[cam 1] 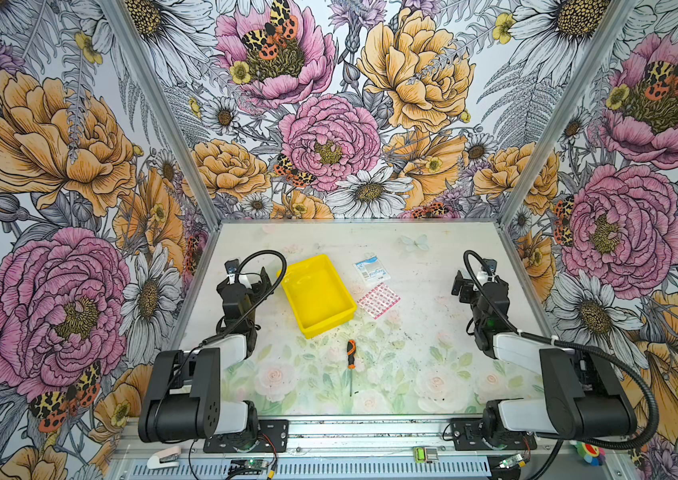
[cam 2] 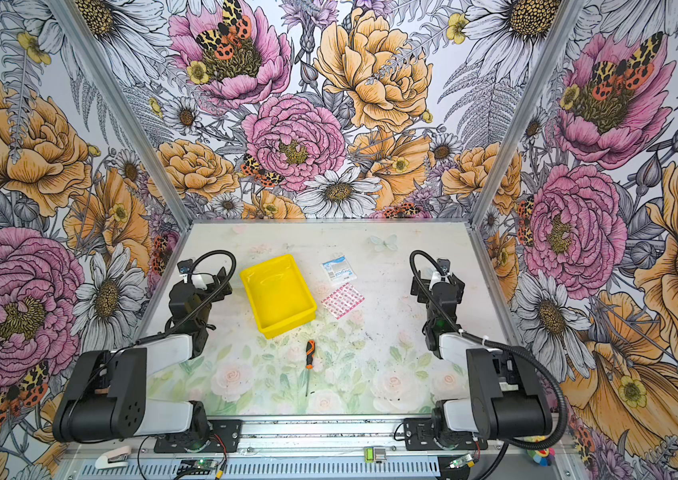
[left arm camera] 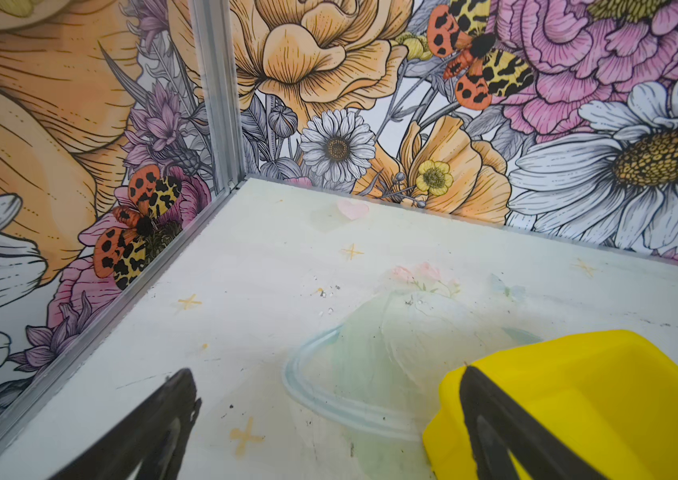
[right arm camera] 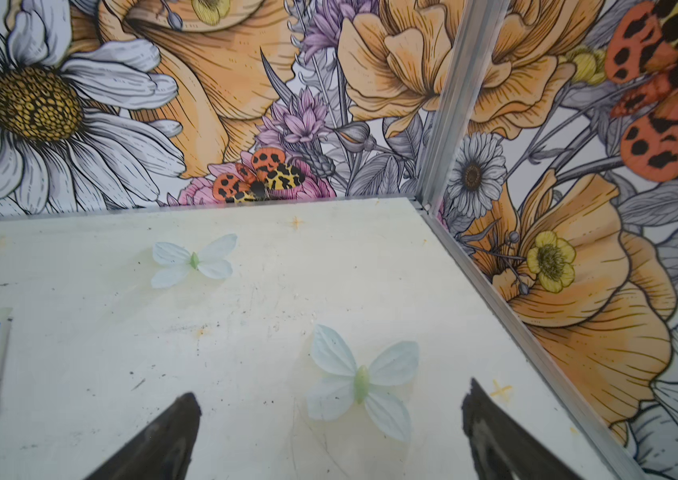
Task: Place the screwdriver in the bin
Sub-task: 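Move the left gripper over the orange-handled screwdriver while the right arm reaches toward the middle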
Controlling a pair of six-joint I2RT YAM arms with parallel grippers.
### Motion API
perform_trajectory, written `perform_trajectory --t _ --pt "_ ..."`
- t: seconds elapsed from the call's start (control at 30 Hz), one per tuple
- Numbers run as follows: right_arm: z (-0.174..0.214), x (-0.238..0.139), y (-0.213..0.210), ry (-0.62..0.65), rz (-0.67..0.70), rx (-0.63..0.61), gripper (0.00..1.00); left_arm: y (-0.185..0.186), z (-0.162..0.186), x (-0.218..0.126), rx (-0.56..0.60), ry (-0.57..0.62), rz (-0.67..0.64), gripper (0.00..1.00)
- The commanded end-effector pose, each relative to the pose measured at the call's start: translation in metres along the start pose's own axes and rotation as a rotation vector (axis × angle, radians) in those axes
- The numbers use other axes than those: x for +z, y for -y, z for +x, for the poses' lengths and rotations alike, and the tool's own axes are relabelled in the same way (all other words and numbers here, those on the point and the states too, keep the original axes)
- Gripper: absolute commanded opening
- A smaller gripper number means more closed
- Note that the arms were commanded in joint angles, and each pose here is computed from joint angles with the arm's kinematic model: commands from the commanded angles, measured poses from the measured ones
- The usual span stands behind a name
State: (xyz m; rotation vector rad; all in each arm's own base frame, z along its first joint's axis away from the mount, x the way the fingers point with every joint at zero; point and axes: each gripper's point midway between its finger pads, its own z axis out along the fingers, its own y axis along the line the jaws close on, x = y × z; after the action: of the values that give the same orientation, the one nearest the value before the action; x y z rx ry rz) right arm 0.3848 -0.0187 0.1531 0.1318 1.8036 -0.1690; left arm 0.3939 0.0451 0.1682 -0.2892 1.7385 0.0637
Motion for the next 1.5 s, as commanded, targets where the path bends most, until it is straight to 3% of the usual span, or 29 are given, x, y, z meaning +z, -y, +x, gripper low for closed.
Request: perform_trajectory --t 0.0,0.2,0.47,0.6,0.77,1.03,1.17,1.3,1.47 --pt "-0.015 -0.014 -0.006 -0.018 0.014 -0.006 0.99 -0.015 0.004 -0.009 -0.08 -0.108 -0.095 0.99" --pt "-0.061 -0.038 -0.043 -0.043 -0.089 0.051 0.99 -0.008 -0.02 -0.033 -0.114 -0.186 -0.14 0.99" --pt "-0.08 -0.055 -0.111 -0.173 -0.172 -0.032 1.0 0.075 -0.027 -0.077 -0.083 -0.369 0.108 0.99" --pt "-0.086 -0.069 -0.163 -0.187 -0.353 -0.111 0.99 0.114 -0.026 -0.105 -0.022 -0.42 0.149 0.99" --pt "-0.077 -0.102 -0.201 -0.209 -0.586 -0.196 0.99 0.148 -0.004 -0.125 -0.179 -0.556 0.235 0.99" --pt "-0.052 -0.168 -0.216 -0.174 -0.943 -0.303 0.99 0.188 0.024 -0.162 -0.205 -0.689 0.299 0.99" --pt "-0.031 -0.187 -0.214 -0.211 -1.014 -0.274 0.99 0.196 0.061 -0.181 -0.232 -0.836 0.278 0.99" --pt "-0.033 -0.211 -0.209 -0.194 -1.073 -0.23 0.99 0.205 0.081 -0.195 -0.212 -0.885 0.254 0.99" --pt "-0.033 -0.251 -0.207 -0.101 -1.224 -0.324 0.99 0.217 0.102 -0.202 -0.167 -0.918 0.23 0.99"
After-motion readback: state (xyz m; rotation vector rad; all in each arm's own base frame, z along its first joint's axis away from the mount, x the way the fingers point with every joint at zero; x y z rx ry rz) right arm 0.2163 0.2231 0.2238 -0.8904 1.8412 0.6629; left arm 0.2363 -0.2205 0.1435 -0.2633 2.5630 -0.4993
